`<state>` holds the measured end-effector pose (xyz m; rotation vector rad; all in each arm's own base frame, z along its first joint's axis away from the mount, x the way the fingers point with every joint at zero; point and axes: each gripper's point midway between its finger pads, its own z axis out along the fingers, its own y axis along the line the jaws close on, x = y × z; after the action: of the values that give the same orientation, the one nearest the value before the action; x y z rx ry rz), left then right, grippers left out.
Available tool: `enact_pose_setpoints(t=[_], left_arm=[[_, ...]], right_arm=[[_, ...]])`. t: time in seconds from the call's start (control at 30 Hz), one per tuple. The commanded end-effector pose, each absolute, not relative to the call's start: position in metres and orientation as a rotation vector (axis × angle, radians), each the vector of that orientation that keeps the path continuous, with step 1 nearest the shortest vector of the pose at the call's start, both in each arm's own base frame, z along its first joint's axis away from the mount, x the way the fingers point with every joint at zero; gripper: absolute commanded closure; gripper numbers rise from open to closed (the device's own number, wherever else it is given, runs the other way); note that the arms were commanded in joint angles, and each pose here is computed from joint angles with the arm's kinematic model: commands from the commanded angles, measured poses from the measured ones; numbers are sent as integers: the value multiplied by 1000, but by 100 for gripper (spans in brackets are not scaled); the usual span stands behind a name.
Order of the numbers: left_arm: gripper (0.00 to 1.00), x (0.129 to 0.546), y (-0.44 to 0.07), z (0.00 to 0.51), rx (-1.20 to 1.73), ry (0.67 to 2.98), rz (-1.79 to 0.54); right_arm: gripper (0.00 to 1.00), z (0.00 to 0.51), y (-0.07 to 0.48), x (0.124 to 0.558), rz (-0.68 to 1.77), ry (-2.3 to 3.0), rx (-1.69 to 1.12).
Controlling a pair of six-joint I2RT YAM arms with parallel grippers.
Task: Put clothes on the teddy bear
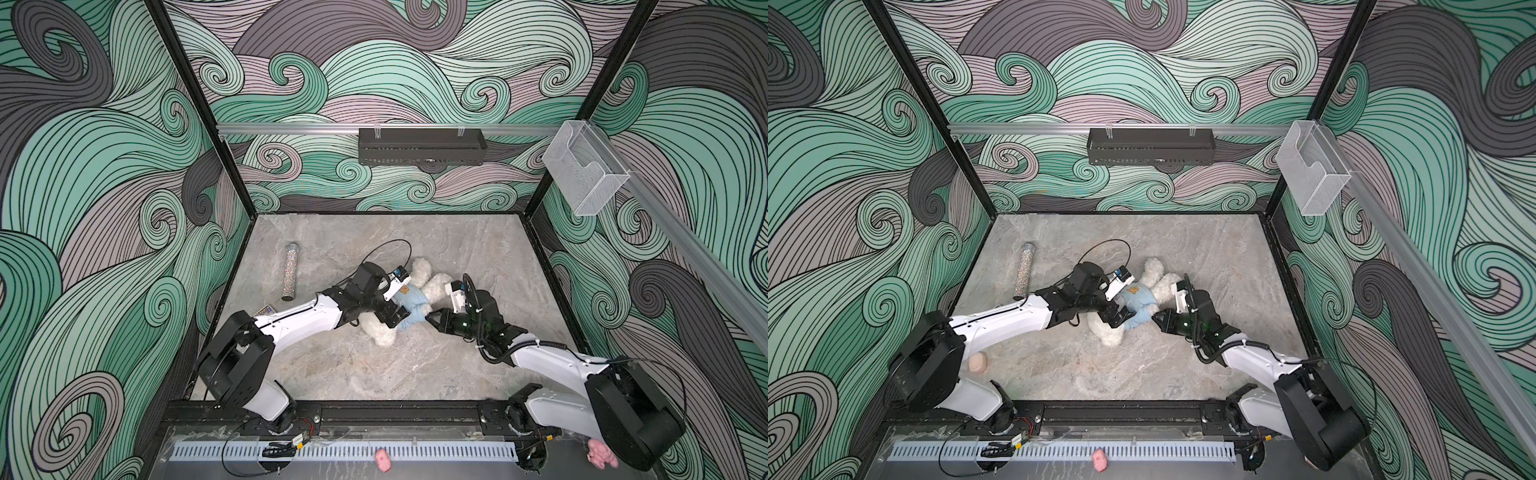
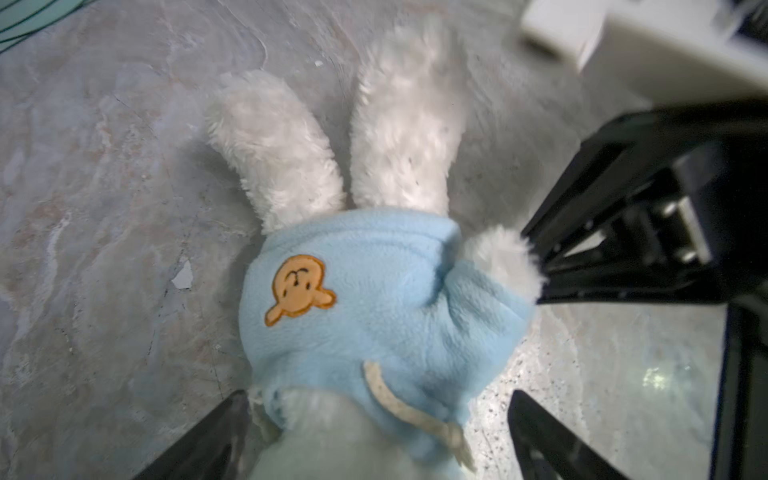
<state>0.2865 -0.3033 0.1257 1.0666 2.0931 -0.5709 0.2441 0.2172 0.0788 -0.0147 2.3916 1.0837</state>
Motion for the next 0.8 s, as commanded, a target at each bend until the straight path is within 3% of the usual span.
enact_pose_setpoints(t=[0.0,0.1,0.2,0.27,0.4,0.57,0.77], left_arm=[[1,281,-299,165,935,2084,-671],[1,292,-272,178,673,2176,-607],[1,295,-218,161,229,2396,-503],[1,283,-202,142,-9,2505,-577],[1,277,-212,125,-256,2509,-788],[1,282,-226,103,-395,2528,-917],[1,274,-266,71,-417,2606,-1150]], right_arm=[[78,53,197,227,904,2483,-51],[67,66,182,217,815,2474,-92],[59,109,170,221,738,2356,-129],[57,139,173,229,736,2270,-156],[56,166,204,259,769,2211,-270],[60,132,242,298,800,2272,-335],[73,52,239,278,791,2439,-266]])
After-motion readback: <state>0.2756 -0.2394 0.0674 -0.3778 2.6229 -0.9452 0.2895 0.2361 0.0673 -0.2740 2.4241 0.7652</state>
